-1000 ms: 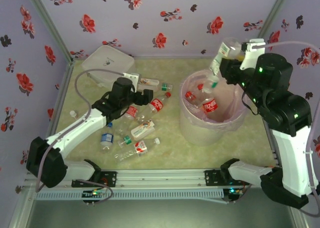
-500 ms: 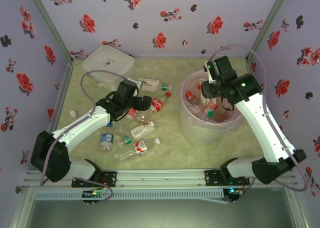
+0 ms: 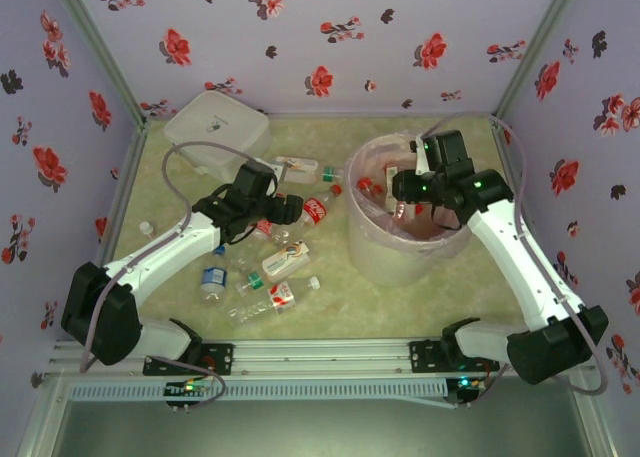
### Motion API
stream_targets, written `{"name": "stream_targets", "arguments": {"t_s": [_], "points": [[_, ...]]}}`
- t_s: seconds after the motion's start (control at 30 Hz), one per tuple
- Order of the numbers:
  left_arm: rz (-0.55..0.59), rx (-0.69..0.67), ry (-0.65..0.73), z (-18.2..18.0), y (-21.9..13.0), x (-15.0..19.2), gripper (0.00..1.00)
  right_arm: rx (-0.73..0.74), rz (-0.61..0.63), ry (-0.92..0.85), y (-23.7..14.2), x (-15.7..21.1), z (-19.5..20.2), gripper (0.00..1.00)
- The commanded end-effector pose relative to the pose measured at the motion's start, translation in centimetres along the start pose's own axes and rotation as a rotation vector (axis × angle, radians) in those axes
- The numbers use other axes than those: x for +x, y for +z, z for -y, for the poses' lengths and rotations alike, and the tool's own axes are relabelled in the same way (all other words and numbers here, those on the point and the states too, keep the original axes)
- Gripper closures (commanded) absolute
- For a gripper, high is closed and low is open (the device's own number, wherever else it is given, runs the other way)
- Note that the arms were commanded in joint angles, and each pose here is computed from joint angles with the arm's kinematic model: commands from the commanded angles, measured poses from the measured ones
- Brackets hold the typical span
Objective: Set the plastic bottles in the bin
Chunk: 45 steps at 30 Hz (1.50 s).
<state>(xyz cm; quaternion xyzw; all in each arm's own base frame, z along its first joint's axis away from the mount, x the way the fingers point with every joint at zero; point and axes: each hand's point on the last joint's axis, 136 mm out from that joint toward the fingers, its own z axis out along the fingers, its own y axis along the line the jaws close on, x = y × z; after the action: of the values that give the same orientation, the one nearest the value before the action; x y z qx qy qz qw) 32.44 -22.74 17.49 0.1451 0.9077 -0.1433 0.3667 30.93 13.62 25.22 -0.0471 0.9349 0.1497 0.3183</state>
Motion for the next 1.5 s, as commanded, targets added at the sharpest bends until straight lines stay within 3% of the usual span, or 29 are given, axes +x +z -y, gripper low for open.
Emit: {"name": "stream_targets", "arguments": {"t_s": [0.0, 0.4, 0.67, 0.87, 1.03, 1.33, 1.47], "points": [[-0.051, 0.006, 0.005, 0.0, 0.4, 1.5, 0.16, 0.009, -0.167, 0.066, 3.4, 4.4, 0.9, 0.62], [-0.073, 0.008, 0.000, 0.2, 1.5, 1.6, 0.16, 0.021, -0.021, 0.040, -2.8, 0.9, 0.4, 0.24], [-0.053, -0.004, -0.007, 0.2, 3.6, -0.6, 0.11, -0.013, 0.093, 0.023, -7.6, -1.0, -0.5, 0.15], [-0.058, -0.052, -0.047, -2.9, 6.5, -3.7, 0.07, -0.048, 0.153, 0.025, -9.5, -1.6, -1.1, 0.14], [-0.030, -0.101, -0.310, -5.8, 8.2, -5.8, 0.04, -0.053, 0.212, 0.045, -10.3, -2.1, -1.0, 0.13], [0.063, -0.027, -0.873, -6.6, 12.5, -6.7, 0.03, -0.002, 0.235, 0.039, -10.5, -2.0, 0.0, 0.12], [0.081, -0.015, -1.021, -7.2, 14.8, -6.3, 0.03, 0.005, 0.245, 0.030, -10.9, -1.8, 0.1, 0.12]]}}
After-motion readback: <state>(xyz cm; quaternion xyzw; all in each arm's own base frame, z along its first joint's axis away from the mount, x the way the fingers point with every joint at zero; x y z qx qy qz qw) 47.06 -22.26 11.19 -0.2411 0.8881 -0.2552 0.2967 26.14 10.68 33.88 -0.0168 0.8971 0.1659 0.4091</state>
